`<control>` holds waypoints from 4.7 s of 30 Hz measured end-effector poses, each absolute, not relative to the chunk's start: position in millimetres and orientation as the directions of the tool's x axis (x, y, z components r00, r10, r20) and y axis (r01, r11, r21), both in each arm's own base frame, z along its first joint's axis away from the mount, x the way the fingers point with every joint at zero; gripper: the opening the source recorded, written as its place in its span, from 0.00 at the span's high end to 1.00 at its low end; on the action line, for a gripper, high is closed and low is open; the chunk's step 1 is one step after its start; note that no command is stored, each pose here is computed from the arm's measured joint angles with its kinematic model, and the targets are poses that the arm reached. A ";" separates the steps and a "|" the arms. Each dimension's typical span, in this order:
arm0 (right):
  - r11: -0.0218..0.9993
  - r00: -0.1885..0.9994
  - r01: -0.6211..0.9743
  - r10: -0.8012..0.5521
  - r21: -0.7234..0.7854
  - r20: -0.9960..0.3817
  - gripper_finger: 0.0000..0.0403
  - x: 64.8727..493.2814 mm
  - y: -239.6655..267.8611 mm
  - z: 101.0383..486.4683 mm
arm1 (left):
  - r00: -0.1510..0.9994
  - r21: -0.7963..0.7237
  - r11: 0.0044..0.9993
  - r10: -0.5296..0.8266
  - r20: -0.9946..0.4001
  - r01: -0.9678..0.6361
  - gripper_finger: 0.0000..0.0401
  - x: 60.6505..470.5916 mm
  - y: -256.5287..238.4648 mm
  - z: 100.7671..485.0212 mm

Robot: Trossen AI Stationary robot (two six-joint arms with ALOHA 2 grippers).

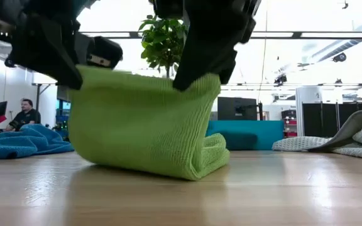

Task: Fold microfiber towels
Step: Fold the green microfiber towel, then put the green microfiber towel into the blue bin

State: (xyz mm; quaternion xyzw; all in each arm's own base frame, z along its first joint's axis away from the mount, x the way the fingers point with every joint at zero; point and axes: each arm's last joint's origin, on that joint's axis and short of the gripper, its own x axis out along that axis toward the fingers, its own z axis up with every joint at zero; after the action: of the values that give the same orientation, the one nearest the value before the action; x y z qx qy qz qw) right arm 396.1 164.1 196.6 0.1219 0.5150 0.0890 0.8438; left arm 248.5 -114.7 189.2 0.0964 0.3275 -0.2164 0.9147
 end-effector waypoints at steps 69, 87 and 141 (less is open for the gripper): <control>0.915 0.556 0.390 -0.147 0.101 -0.818 0.55 379.5 102.1 145.5 | 0.721 0.212 0.976 0.177 -0.669 -0.043 1.00 279.2 -67.0 150.6; 0.901 0.515 0.420 -0.140 0.107 -0.846 0.53 372.3 86.3 130.2 | 0.678 0.350 0.899 0.431 -0.595 -0.265 0.73 286.1 -34.3 156.4; -0.172 0.790 0.490 -0.326 0.855 -0.519 0.53 320.3 171.4 136.8 | 0.453 0.227 0.932 0.338 -0.825 -0.283 0.55 308.6 37.6 129.3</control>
State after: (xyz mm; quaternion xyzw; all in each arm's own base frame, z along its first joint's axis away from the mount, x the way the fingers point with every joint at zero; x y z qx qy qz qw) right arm 320.3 171.4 136.8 0.6963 0.0588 -0.3185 0.6405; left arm 308.6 37.6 129.3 0.0283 0.4901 0.1823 0.8519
